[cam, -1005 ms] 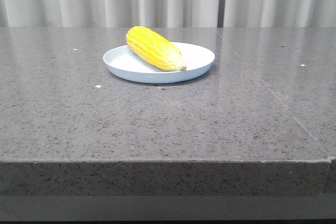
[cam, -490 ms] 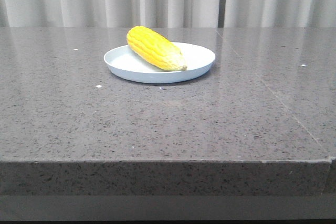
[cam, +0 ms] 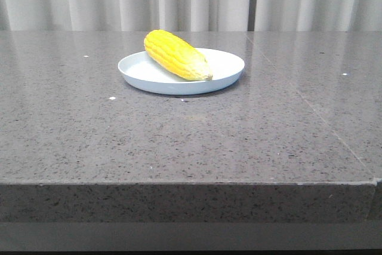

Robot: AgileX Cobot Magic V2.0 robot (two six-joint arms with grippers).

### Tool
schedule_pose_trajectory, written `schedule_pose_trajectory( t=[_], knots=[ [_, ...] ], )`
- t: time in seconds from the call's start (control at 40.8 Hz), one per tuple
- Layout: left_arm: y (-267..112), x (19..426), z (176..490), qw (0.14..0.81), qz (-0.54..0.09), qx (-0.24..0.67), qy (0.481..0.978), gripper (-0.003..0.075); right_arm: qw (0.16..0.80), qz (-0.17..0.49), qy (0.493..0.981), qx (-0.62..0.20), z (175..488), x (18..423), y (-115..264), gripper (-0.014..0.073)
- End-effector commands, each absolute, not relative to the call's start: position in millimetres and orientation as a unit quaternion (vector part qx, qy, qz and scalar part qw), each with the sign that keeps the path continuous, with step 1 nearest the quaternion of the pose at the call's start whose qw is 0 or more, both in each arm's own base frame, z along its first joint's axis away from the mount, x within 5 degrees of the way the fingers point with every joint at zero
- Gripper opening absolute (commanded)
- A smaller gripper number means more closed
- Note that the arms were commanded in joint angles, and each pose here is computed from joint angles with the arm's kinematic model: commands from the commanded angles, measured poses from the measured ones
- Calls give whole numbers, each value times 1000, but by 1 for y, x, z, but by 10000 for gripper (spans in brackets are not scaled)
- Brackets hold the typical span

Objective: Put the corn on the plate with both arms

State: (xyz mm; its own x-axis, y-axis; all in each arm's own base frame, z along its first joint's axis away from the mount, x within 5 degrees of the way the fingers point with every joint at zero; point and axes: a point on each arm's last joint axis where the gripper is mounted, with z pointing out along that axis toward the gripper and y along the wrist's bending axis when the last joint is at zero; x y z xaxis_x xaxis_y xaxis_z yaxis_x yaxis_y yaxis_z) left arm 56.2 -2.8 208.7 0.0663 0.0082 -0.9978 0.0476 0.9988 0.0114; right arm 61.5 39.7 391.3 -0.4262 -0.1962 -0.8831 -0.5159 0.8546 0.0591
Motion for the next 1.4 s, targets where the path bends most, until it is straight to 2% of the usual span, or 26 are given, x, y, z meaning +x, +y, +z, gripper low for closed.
schedule_pose_trajectory(
  t=[0.0, 0.294, 0.417, 0.49, 0.588, 0.711, 0.809, 0.882, 1.029, 1.127, 1.373],
  knots=[
    [-2, 55, 209, 756, -14, 14, 655, -20, 531, 169, 804, -209, 404, 64, 40, -87],
    [-2, 55, 209, 756, -14, 14, 655, -20, 533, 169, 802, -209, 404, 62, 39, -87],
    [-2, 55, 209, 756, -14, 14, 655, -20, 576, 136, 788, -166, 401, 58, 27, -87],
    [-2, 55, 209, 756, -14, 14, 655, -20, 612, 113, 773, -123, 389, 58, 20, -87],
    [-2, 55, 209, 756, -14, 14, 655, -20, 676, 84, 729, -74, 369, 56, 12, -87],
    [-2, 55, 209, 756, -14, 14, 655, -20, 727, 54, 684, -37, 329, 56, 7, -87],
    [-2, 55, 209, 756, -14, 14, 655, -20, 753, 38, 656, -21, 287, 52, 4, -87],
    [-2, 55, 209, 756, -14, 14, 655, -20, 769, 28, 638, -11, 266, 49, 3, -87],
    [-2, 55, 209, 756, -14, 14, 655, -20, 772, 13, 636, 5, 229, 52, 1, -87],
    [-2, 55, 209, 756, -14, 14, 655, -20, 761, 4, 649, 18, 217, 53, -1, -87],
    [-2, 55, 209, 755, -14, 14, 655, -20, 758, -3, 652, 24, 217, 53, -2, -87]
  ],
)
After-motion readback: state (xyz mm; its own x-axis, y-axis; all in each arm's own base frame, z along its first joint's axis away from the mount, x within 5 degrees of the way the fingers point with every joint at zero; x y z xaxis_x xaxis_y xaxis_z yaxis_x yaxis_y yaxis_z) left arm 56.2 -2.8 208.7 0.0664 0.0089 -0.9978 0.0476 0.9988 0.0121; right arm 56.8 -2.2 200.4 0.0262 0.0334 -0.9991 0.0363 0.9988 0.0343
